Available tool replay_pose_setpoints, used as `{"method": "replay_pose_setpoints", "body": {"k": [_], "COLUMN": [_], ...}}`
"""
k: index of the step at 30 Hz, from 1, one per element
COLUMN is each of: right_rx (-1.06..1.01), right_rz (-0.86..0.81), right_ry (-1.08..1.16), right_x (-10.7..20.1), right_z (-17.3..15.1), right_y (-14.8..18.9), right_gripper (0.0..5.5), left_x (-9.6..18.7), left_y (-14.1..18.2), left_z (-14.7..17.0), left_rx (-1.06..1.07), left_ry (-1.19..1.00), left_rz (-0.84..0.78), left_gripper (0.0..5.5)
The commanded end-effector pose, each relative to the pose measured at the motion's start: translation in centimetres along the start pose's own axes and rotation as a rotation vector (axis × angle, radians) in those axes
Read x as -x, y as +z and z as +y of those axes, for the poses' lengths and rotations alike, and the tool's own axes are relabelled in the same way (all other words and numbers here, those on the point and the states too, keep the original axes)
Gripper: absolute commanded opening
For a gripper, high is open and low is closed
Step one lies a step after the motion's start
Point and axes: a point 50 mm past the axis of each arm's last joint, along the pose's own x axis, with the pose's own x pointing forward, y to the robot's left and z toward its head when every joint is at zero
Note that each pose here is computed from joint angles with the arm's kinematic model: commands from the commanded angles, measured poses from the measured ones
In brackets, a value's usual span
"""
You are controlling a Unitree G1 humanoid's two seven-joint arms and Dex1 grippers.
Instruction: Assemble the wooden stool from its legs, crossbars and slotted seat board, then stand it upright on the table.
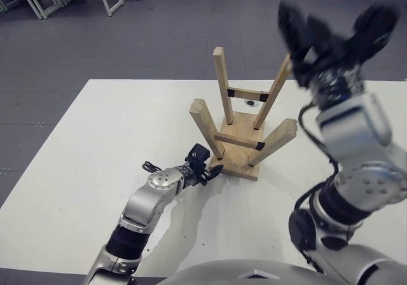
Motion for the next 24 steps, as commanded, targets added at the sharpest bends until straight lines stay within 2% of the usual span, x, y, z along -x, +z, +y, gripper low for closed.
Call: {"method": "replay_pose_setpoints", "body": {"k": [1, 4, 6, 10, 12, 16, 21, 24], "right_rx": [0.230, 0.552, 0.641, 0.659, 0.654, 0.711, 0.779, 0.674], "right_rz": [0.035, 0.420, 0.668, 1.105, 1.244, 1.338, 1.347, 1.247], "right_ry": [-0.079, -0.170, -0.148, 0.074, 0.154, 0.204, 0.268, 0.398], "right_x": [0.1, 3.3, 6.0, 11.5, 13.7, 15.8, 16.6, 14.6], "right_z": [-3.9, -9.4, -11.5, -11.8, -12.1, -13.3, -13.3, -9.6], "right_y": [3.5, 0.3, -2.7, -9.4, -11.8, -14.5, -18.2, -19.7], "right_gripper": [3.80, 3.80, 3.80, 3.80, 3.80, 3.80, 3.80, 3.80], "left_x": [1.0, 2.6, 3.6, 5.4, 5.6, 5.5, 5.9, 6.9], "left_y": [-2.1, -2.4, -2.4, -2.0, -1.6, -0.8, 0.0, -0.1], "left_z": [0.6, 1.1, 1.8, 3.7, 4.2, 4.1, 4.3, 5.1], "left_rx": [0.050, 0.068, 0.069, 0.073, 0.066, 0.053, 0.023, 0.027], "left_ry": [0.070, 0.095, 0.111, 0.179, 0.194, 0.189, 0.185, 0.179], "left_rz": [0.078, 0.080, 0.089, 0.092, 0.085, 0.066, 0.067, 0.091], "left_gripper": [2.96, 2.96, 2.96, 2.96, 2.96, 2.96, 2.96, 2.96]}}
